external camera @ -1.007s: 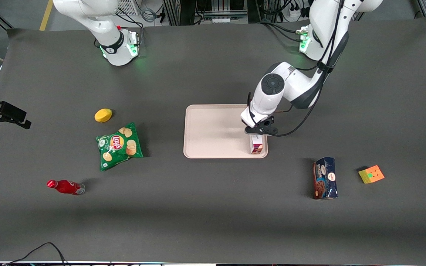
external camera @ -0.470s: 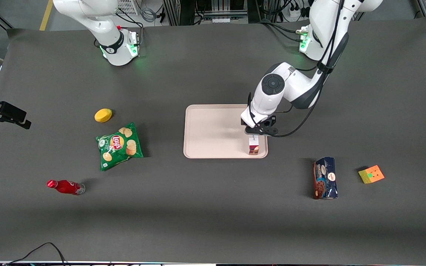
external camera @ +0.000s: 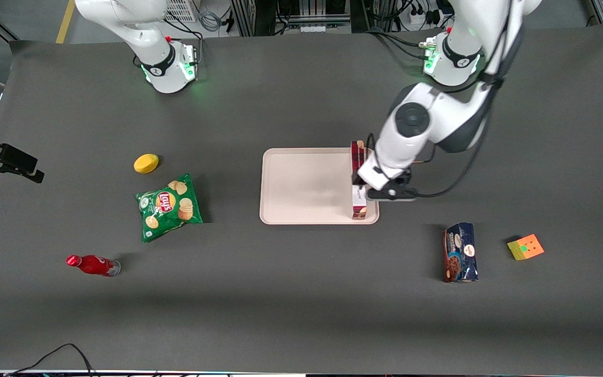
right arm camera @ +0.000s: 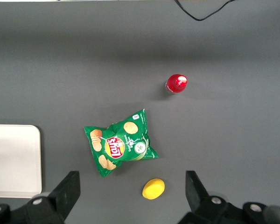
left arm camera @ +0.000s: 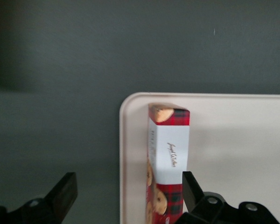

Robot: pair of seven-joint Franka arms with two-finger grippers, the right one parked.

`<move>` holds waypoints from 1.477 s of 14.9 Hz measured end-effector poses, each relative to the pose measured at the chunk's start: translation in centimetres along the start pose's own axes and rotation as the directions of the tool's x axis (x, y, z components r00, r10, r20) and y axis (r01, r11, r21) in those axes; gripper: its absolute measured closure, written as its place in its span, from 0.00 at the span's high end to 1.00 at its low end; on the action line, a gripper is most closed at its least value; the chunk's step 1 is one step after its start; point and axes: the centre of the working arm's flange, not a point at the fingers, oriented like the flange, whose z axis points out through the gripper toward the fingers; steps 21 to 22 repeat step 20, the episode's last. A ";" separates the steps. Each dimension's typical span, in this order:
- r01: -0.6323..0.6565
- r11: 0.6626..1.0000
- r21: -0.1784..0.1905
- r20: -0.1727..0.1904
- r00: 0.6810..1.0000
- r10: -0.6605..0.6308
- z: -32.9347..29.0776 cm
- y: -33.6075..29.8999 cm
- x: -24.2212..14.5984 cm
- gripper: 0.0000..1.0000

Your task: Place red cookie box on tray

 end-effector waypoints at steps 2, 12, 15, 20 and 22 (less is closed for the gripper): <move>0.027 1.000 -0.012 -0.009 1.000 -0.027 -5.6 -4.5 2.6 1.00; -0.028 0.999 0.031 -0.046 0.999 0.030 -23.9 -29.5 1.3 1.00; -0.055 0.998 0.031 -0.020 0.998 0.056 -28.6 -31.6 -1.2 1.00; -0.083 0.995 0.049 0.006 0.997 0.083 -33.4 -31.8 -2.5 1.00; -0.083 0.995 0.049 0.006 0.997 0.083 -33.4 -31.8 -2.5 1.00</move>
